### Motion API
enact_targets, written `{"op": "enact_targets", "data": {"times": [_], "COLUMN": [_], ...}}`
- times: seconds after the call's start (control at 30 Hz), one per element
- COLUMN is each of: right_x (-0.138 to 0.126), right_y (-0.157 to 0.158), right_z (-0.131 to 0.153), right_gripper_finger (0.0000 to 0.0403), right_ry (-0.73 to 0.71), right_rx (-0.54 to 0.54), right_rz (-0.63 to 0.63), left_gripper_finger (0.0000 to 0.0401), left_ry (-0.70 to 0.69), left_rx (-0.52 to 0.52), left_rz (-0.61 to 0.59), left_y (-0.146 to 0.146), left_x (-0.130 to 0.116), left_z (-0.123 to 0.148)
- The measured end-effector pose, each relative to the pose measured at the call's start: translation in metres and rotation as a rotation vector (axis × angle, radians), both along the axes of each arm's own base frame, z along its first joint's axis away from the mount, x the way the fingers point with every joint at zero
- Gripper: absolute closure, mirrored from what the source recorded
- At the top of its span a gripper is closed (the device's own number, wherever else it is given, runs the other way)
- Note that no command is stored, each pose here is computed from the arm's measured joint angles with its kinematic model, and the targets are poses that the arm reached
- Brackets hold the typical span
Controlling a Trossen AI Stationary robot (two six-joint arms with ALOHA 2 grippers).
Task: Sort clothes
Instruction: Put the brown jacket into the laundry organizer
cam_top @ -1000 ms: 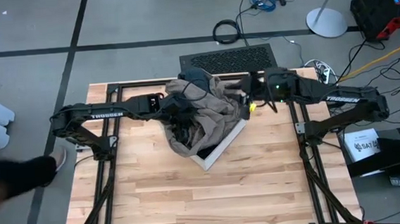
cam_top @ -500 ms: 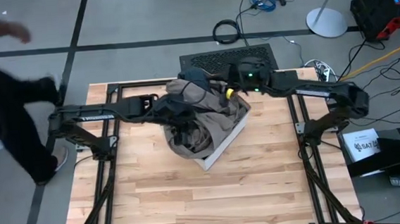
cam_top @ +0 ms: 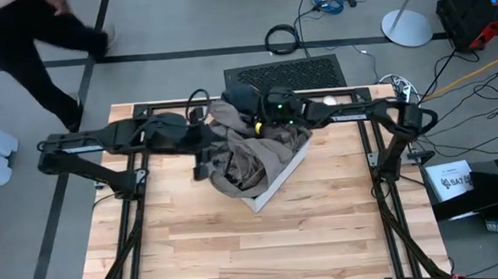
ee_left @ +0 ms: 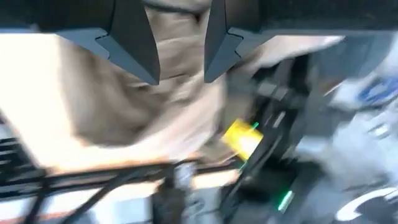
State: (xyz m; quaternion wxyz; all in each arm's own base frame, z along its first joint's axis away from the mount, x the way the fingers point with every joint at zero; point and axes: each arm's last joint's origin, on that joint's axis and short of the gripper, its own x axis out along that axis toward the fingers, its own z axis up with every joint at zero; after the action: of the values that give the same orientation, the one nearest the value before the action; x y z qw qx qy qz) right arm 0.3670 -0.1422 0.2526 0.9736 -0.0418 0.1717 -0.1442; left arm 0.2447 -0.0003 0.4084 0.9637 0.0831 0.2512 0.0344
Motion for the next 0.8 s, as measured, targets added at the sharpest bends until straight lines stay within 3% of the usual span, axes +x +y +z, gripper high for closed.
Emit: {"op": "enact_targets", "data": {"times": [0.13, 0.47, 0.67, 0.8], "right_x": [0.005, -0.011, -0.019, -0.024], "right_y": [0.003, 0.024, 0.017, 0.01], "right_z": [-0.022, -0.043, -0.048, -0.05], "right_gripper_finger": [0.0305, 0.0305, 0.0305, 0.0305], "right_ry": [0.119, 0.436, 0.489, 0.5], "right_rx": [0.028, 0.158, 0.208, 0.26], "right_rz": [0.013, 0.051, -0.038, -0.103], "left_gripper_finger": [0.0266, 0.0266, 0.0266, 0.0266], "left_ry": [-0.03, 0.081, 0.128, 0.111], "left_rx": [-0.048, -0.046, -0.048, -0.106], "left_rz": [-0.114, -0.108, -0.108, -0.205], "left_y": [-0.009, -0.011, -0.012, -0.017], "left_x": [-0.003, 0.017, 0.03, 0.034], "left_z": [0.004, -0.017, -0.028, -0.029]}}
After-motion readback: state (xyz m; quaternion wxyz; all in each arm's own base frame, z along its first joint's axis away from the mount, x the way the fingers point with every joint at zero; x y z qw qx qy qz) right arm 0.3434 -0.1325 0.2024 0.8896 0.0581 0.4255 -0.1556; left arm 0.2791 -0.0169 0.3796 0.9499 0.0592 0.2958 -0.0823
